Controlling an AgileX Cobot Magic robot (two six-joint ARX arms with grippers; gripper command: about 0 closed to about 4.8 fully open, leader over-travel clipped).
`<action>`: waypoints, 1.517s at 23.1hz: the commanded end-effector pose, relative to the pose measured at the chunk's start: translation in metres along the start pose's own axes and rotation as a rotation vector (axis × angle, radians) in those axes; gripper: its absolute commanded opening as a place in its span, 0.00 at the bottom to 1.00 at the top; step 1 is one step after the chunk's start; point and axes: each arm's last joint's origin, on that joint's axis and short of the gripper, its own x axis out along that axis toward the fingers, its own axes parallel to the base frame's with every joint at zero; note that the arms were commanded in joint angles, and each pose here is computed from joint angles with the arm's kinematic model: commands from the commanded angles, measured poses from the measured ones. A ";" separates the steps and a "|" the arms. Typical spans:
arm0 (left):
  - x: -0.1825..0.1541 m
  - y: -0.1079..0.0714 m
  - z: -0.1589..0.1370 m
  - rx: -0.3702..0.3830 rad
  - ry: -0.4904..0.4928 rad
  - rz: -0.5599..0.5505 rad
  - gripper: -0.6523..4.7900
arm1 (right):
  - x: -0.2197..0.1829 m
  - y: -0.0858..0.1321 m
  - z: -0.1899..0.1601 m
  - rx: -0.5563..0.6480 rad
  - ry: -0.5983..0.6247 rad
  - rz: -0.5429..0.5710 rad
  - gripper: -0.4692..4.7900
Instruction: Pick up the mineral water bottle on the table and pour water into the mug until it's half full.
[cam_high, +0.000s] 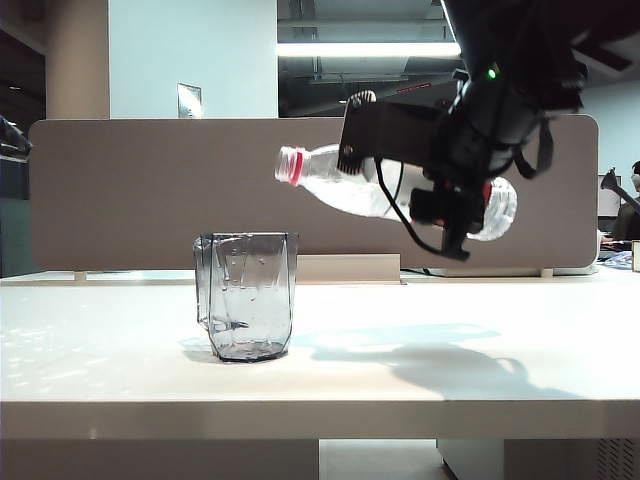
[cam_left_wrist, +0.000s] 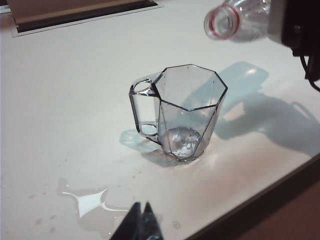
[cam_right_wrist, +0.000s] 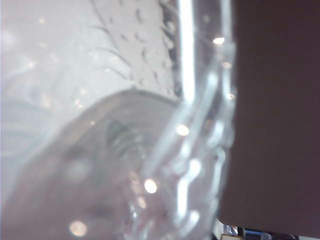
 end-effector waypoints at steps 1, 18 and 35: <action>0.000 0.000 0.002 0.000 -0.015 -0.003 0.11 | 0.002 -0.018 0.005 0.027 -0.008 -0.055 0.50; 0.000 0.000 0.002 0.000 -0.015 -0.003 0.11 | 0.004 -0.024 0.007 -0.178 0.005 -0.031 0.50; 0.000 0.000 0.002 0.000 -0.015 -0.003 0.11 | 0.004 -0.024 0.006 -0.253 0.034 -0.037 0.50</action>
